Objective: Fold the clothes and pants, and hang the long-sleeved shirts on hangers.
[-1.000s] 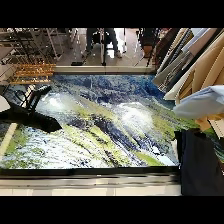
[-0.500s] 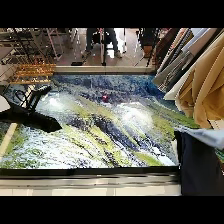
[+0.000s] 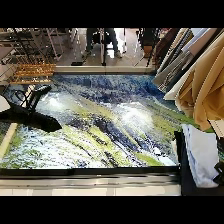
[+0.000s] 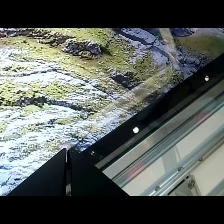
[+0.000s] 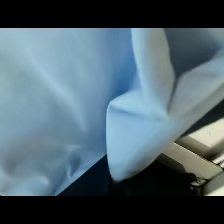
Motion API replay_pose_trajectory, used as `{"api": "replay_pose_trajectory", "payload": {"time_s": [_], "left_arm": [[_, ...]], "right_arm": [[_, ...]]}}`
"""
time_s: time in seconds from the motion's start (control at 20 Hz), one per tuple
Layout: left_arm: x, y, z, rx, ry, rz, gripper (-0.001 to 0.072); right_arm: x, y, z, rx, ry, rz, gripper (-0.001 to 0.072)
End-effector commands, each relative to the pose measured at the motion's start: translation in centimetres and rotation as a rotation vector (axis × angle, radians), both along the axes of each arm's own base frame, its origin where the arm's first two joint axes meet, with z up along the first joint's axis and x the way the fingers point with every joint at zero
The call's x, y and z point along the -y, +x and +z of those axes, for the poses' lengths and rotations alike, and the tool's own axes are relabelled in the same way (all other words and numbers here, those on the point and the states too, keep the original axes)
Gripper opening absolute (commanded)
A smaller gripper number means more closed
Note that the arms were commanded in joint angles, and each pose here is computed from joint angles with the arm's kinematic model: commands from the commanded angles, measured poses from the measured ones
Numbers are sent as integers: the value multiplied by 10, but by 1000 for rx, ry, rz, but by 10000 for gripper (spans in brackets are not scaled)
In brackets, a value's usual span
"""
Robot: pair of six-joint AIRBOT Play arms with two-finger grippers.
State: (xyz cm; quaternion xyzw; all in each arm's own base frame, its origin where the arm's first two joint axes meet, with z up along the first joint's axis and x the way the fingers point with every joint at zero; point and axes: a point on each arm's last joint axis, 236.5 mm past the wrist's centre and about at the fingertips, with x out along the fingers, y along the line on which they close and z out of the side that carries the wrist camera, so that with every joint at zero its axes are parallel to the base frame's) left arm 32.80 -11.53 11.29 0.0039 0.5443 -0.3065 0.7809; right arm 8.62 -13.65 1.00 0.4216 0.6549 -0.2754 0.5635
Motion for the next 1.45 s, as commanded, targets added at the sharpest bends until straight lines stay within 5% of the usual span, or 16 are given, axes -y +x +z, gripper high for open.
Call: {"api": "replay_pose_trajectory", "payload": {"time_s": [0.0, 0.05, 0.1, 0.2, 0.35, 0.5, 0.75, 0.85, 0.9, 1.0, 1.05, 1.4], "left_arm": [[0, 0, 0, 2, 0, 1, 6], [0, 0, 0, 2, 0, 1, 7], [0, 0, 0, 2, 0, 1, 6], [-2, 1, -1, 3, 7, 2, 6], [-31, 4, -12, 10, 139, 26, 7], [-102, 22, -17, 35, 357, 292, 6], [-177, 15, 11, 85, 387, 584, 7], [-194, 10, 15, 87, 389, 638, 7], [-197, 9, 15, 80, 378, 670, 7], [-199, 9, 14, 78, 380, 675, 7], [-200, 9, 14, 77, 381, 675, 7], [-199, 9, 14, 77, 381, 674, 7]], "right_arm": [[13, -29, -21, -121, -48, -4, 339], [25, -28, -18, -121, -92, -4, 517], [38, -24, -9, -104, -140, -6, 558], [72, 3, 25, 6, -272, -23, 558], [104, 112, 118, 503, -444, -62, 552], [39, 211, 187, 969, -308, 119, 551], [-114, 238, 105, 841, -63, 625, 551], [-152, 243, 73, 816, -106, 838, 549], [-157, 255, 68, 839, -201, 932, 527], [-153, 292, 87, 945, -452, 1062, 116], [-150, 311, 105, 1016, -553, 1059, 28], [-118, 357, 184, 1267, -867, 862, 41]]}}
